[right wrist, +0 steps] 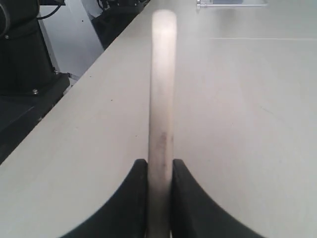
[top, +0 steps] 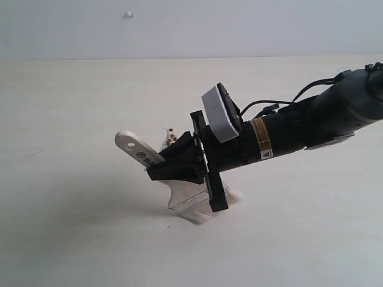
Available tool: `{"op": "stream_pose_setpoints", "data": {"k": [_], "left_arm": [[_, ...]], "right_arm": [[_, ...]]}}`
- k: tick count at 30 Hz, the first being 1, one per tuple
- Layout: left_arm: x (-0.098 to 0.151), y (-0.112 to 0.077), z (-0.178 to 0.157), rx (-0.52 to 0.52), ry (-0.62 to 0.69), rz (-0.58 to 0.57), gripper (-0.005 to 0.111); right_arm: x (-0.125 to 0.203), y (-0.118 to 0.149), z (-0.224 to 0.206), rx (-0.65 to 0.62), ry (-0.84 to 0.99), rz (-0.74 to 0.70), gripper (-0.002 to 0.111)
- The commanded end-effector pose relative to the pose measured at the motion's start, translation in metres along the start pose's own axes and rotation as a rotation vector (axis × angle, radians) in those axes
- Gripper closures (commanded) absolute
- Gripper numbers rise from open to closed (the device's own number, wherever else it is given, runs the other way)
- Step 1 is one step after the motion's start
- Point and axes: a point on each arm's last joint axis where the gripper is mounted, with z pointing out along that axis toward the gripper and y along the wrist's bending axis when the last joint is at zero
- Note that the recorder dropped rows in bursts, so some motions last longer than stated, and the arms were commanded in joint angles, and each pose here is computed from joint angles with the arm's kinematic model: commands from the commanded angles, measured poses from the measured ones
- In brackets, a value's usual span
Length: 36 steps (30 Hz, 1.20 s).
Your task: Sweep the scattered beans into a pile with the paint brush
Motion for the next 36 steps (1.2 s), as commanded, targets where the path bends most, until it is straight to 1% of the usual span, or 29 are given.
{"op": "stream_pose_setpoints", "data": {"k": [1,3,9,12,16,19,22,25,29,36], "left_arm": [[0.001,0.0,0.0,0.005,0.002,-0.009,0.107],[0.001,0.0,0.0,0.005,0.002,-0.009,0.107],[0.001,0.0,0.0,0.005,0.002,-0.009,0.107],[0.001,0.0,0.0,0.005,0.002,-0.009,0.107],[0.001,0.0,0.0,0.005,0.002,-0.009,0.107],[0.001,0.0,0.0,0.005,0.002,-0.009,0.107],[0.001,0.0,0.0,0.005,0.002,-0.009,0.107],[0.001,0.0,0.0,0.005,0.002,-0.009,0.107],[0.001,0.0,0.0,0.005,0.002,-0.009,0.107],[0.001,0.0,0.0,0.005,0.002,-0.009,0.107]], "right_arm": [[0.001,-0.011,0.0,0.048,-0.014,-0.072,0.108],[0.001,-0.017,0.003,0.029,-0.007,-0.091,0.108],[0.004,-0.038,0.01,0.014,-0.004,-0.075,0.108],[0.005,-0.047,0.013,0.0,0.002,-0.103,0.108],[-0.001,-0.054,0.014,-0.016,0.01,-0.1,0.108],[-0.007,-0.056,0.014,-0.056,0.043,-0.075,0.108],[-0.018,-0.056,0.011,-0.057,0.046,-0.052,0.108],[-0.038,-0.054,0.006,-0.042,0.034,-0.008,0.108],[-0.072,-0.048,-0.004,-0.02,0.011,0.005,0.108],[-0.126,-0.032,-0.021,0.013,-0.034,-0.044,0.108]]}}
